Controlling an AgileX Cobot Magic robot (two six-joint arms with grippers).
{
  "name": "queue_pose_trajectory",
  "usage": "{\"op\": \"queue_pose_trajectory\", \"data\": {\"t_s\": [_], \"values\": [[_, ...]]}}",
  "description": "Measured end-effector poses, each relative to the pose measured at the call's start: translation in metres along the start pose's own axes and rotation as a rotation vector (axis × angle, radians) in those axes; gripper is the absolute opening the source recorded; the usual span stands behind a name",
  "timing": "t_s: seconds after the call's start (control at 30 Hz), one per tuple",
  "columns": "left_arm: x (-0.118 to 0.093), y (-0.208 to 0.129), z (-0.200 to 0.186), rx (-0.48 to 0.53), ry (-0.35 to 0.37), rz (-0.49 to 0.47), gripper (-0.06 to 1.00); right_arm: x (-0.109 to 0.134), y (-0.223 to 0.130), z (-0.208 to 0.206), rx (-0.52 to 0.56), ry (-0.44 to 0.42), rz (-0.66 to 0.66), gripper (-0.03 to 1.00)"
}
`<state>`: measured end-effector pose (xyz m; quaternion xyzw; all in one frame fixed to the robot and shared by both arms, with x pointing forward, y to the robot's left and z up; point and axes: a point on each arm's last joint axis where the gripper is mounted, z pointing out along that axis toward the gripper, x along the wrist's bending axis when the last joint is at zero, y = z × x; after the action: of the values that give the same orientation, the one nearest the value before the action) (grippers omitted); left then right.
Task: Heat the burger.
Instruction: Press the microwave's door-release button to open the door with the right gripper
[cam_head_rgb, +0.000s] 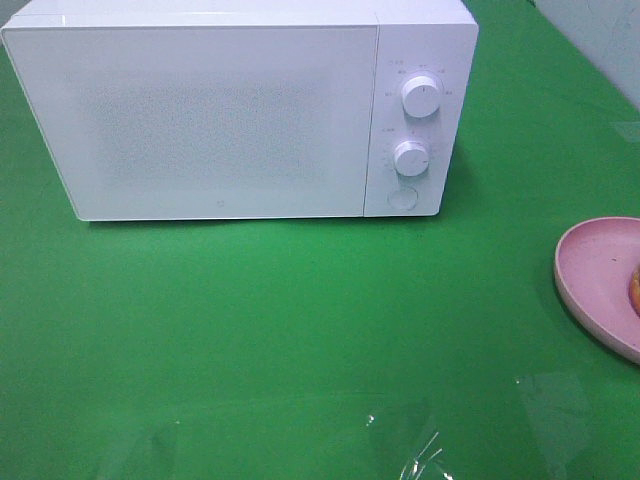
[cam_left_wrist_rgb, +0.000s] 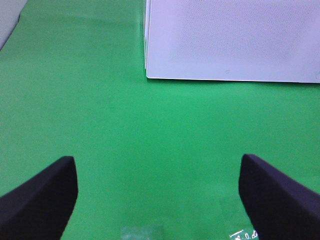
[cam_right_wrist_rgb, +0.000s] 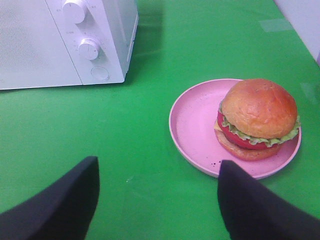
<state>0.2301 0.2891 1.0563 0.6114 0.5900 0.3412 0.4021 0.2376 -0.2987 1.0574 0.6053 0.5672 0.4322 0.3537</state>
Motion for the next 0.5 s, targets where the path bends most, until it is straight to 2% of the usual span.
{"op": "queue_pose_trajectory", "data": {"t_s": [0.5], "values": [[0.0000,0.0000,0.0000,0.000,0.000,0.000,0.80,0.0000,0.0000,0.0000,0.000,0.000,0.000,0.66]]}}
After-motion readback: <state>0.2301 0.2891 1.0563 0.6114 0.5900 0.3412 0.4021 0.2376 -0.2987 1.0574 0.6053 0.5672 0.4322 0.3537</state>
